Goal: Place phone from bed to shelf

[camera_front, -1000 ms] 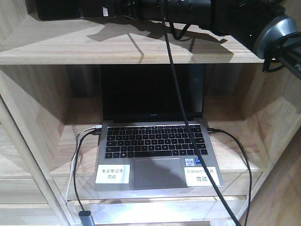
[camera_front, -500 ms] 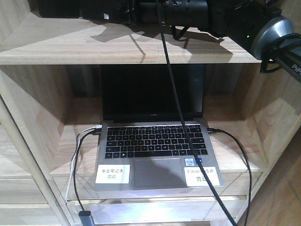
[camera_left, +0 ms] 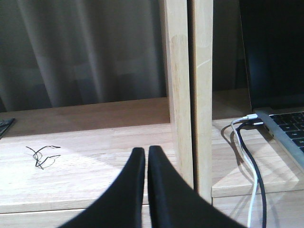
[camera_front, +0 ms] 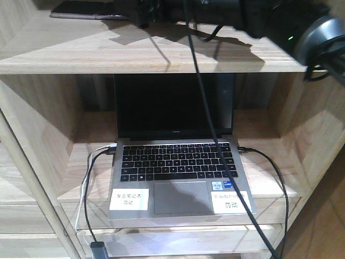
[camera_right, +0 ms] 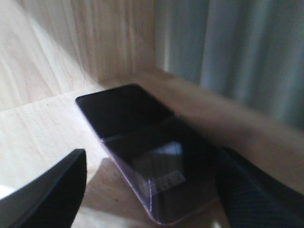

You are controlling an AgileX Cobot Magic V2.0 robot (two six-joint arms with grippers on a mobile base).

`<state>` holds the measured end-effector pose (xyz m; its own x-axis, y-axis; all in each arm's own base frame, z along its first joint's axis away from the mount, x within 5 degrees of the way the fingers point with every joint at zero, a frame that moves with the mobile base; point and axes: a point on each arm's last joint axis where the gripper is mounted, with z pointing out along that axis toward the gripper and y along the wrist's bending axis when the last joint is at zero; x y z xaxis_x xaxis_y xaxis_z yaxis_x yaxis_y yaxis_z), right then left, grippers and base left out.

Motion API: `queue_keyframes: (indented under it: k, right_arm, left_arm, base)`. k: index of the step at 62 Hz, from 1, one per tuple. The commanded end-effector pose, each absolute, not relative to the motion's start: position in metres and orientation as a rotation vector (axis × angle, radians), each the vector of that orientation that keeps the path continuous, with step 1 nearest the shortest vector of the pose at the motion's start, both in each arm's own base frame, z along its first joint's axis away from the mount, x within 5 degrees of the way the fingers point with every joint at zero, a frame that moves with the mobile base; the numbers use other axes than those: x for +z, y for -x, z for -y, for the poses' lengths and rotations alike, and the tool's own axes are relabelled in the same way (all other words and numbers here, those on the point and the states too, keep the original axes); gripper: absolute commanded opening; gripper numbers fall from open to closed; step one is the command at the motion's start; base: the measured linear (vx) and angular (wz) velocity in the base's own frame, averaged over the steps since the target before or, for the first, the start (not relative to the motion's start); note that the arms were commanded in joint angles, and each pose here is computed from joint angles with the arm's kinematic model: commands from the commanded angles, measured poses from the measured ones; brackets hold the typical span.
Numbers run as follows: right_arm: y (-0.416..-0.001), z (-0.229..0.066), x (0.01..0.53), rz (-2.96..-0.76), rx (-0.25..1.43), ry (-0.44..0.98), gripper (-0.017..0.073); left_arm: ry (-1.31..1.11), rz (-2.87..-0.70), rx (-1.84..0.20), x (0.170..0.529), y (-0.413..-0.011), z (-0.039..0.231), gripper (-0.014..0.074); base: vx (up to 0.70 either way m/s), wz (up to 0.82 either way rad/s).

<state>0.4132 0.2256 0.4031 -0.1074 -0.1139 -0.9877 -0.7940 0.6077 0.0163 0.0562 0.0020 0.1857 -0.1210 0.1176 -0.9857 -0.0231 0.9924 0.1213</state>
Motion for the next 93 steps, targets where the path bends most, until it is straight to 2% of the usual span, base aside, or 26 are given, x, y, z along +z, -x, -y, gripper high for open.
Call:
queue_keyframes:
  k: [1, 16, 24, 34, 41, 64, 79, 93]
  right_arm:
    - [-0.391, -0.213, 0.453, -1.488, 0.657, 0.722, 0.0544]
    - [-0.372, -0.205, 0.472, -1.5, 0.667, 0.723, 0.0534]
    - [-0.362, -0.196, 0.482, -1.523, 0.686, 0.706, 0.0458]
    - [-0.349, -0.182, 0.488, -1.571, 0.697, 0.728, 0.0212]
    - [-0.337, -0.174, 0.482, -1.583, 0.662, 0.741, -0.0018]
    - [-0.274, -0.139, 0.449, -1.583, 0.571, 0.624, -0.0008]
    - [-0.212, -0.11, 0.419, -1.595, 0.534, 0.537, -0.0006]
    - [-0.155, -0.086, 0.386, -1.587, 0.506, 0.518, -0.0006]
  left_arm:
    - [-0.058, -1.581, 0.112, 0.2, -0.055, -0.002, 0.0001]
    - [-0.058, -1.581, 0.112, 0.2, -0.055, -0.002, 0.0001]
    - [-0.058, -1.581, 0.112, 0.2, -0.055, -0.002, 0.0001]
    - [-0.058, -1.581, 0.112, 0.2, -0.055, -0.002, 0.0001]
    - [-0.058, -1.581, 0.112, 0.2, -0.055, -0.002, 0.0001]
    - [-0.058, -1.581, 0.112, 0.2, -0.055, -0.002, 0.0001]
    - [-0.058, -1.581, 0.112, 0.2, -0.055, -0.002, 0.0001]
    - [-0.058, -1.581, 0.112, 0.2, -0.055, -0.002, 0.0001]
  base:
    - [0.0, 0.0]
    - [0.0, 0.0]
    - [0.0, 0.0]
    - [0.0, 0.0]
    - [0.0, 0.0]
    - [0.0, 0.0]
    - [0.0, 0.0]
    - [0.0, 0.0]
